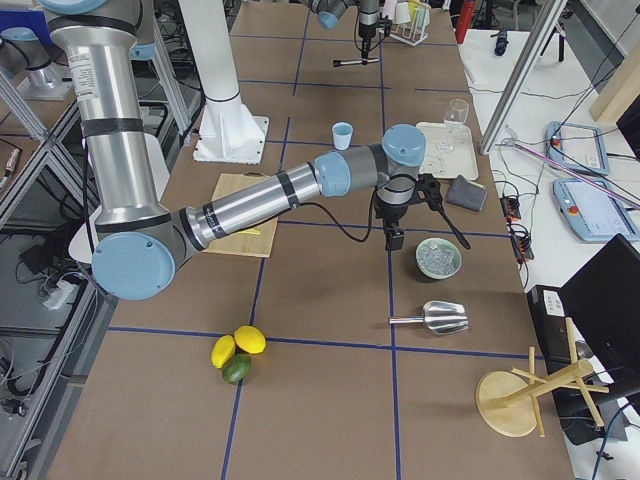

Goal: Squeeze lemon into cup
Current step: 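Lift the metal rod with the left gripper and carry it over the cup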

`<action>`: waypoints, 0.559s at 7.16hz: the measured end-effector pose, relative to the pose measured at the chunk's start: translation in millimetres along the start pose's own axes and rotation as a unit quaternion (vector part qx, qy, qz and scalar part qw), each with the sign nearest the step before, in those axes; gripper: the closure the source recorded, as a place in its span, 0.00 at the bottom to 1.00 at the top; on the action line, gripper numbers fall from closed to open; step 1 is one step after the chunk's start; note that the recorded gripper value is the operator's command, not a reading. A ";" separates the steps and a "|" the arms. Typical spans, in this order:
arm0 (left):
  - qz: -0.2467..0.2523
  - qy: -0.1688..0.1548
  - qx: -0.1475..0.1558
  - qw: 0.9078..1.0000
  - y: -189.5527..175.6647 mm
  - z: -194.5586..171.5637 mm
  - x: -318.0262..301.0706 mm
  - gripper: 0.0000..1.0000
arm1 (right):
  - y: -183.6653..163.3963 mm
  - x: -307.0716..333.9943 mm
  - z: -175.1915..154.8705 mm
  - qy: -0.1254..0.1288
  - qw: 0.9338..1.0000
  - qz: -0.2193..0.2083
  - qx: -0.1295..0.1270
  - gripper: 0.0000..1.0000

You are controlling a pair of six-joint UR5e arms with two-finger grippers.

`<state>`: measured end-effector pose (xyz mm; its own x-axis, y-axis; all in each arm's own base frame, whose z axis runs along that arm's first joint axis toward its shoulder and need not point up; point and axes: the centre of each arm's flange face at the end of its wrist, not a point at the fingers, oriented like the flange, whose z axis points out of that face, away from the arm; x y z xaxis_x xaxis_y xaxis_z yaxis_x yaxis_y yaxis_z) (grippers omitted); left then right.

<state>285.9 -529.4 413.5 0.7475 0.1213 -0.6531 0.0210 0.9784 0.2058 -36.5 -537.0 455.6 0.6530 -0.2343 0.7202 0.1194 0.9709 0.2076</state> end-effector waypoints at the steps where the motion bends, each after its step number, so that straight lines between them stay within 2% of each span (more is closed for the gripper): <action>1: -0.012 -0.005 0.036 0.999 -16.4 -16.4 18.6 1.00 | 0.3 0.2 0.0 0.001 1.000 0.001 0.000 0.00; 3: -0.016 -0.016 0.130 0.991 -40.9 -51.2 79.2 1.00 | 4.3 4.3 1.6 0.002 1.000 0.005 -0.002 0.00; 4: 0.006 -0.026 0.170 0.985 -34.0 -51.8 118.9 1.00 | 11.6 12.9 4.2 0.003 1.000 0.014 -0.006 0.00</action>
<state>339.7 -539.6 291.1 0.7814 0.1154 -0.6132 0.2260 0.8636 0.4506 -29.8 -529.0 470.1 0.6609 -0.2069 0.7214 0.1101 0.9776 0.1795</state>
